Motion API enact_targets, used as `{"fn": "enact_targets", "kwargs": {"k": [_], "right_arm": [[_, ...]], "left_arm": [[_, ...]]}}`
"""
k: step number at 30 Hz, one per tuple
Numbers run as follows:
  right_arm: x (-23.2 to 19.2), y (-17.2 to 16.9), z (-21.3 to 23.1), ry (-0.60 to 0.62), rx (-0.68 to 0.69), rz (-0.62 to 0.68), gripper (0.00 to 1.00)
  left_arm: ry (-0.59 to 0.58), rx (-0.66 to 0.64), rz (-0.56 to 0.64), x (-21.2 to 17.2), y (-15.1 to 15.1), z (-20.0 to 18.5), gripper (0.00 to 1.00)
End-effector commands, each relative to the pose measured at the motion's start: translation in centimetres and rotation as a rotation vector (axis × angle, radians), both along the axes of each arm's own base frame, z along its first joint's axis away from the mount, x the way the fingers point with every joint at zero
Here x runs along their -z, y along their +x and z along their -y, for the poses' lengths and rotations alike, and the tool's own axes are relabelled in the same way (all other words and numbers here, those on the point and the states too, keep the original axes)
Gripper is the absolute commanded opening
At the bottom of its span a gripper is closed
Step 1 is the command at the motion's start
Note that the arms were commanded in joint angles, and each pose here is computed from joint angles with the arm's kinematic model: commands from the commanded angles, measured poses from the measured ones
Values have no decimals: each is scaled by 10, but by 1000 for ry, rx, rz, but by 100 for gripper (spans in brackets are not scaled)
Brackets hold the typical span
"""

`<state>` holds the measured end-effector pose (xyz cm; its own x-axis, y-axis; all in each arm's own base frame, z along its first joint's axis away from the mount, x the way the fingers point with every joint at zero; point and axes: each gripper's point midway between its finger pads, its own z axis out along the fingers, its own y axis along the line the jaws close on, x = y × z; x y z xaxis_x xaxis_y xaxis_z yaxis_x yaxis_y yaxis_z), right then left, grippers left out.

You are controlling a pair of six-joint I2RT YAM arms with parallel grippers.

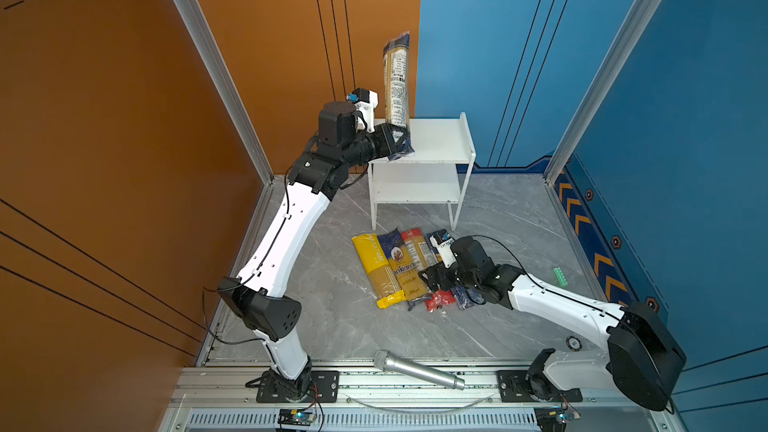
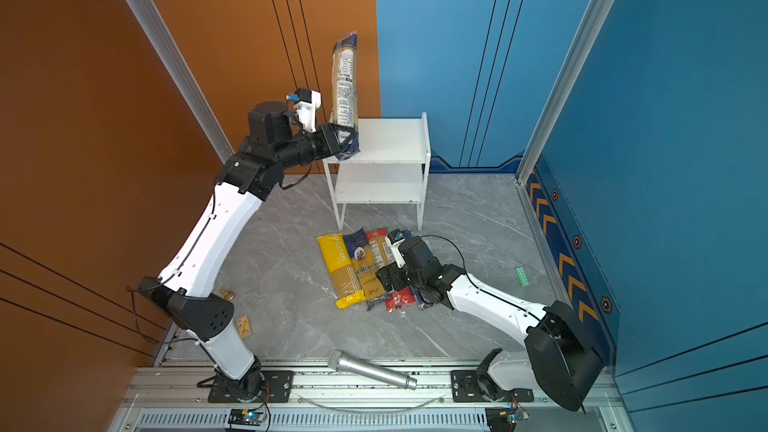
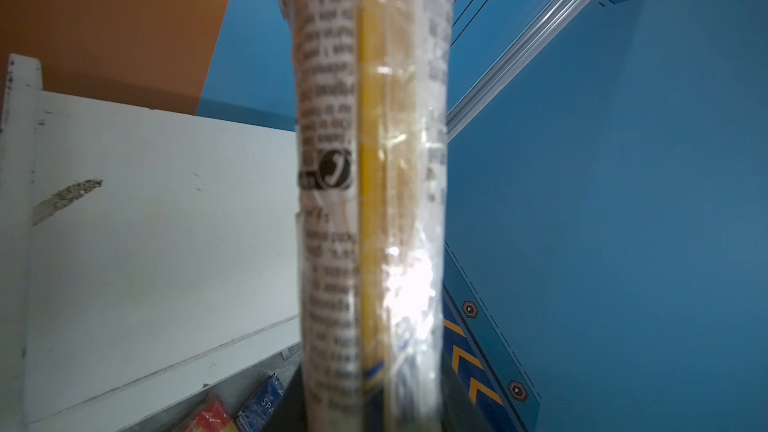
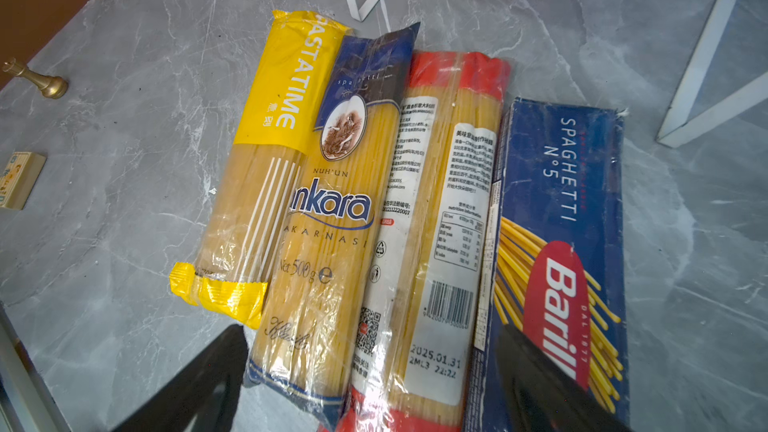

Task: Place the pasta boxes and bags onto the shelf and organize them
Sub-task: 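Lower the clear bag onto the shelf's top tier with the left gripper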

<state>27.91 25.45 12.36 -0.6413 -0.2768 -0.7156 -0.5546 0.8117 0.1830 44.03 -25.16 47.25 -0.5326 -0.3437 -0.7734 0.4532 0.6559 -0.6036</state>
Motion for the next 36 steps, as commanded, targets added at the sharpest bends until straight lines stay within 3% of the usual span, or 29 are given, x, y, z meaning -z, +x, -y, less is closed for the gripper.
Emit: {"fn": "enact_targets", "kwargs": {"k": [1, 15, 36], "right_arm": [[0, -2, 6, -9, 20, -4, 91], [3, -1, 3, -9, 14, -12, 91], [4, -2, 4, -10, 16, -12, 92]], "left_arm": [[-33, -8, 106, -38, -1, -9, 0], [13, -47, 27, -9, 17, -18, 0], [8, -45, 14, -2, 35, -19, 0]]}}
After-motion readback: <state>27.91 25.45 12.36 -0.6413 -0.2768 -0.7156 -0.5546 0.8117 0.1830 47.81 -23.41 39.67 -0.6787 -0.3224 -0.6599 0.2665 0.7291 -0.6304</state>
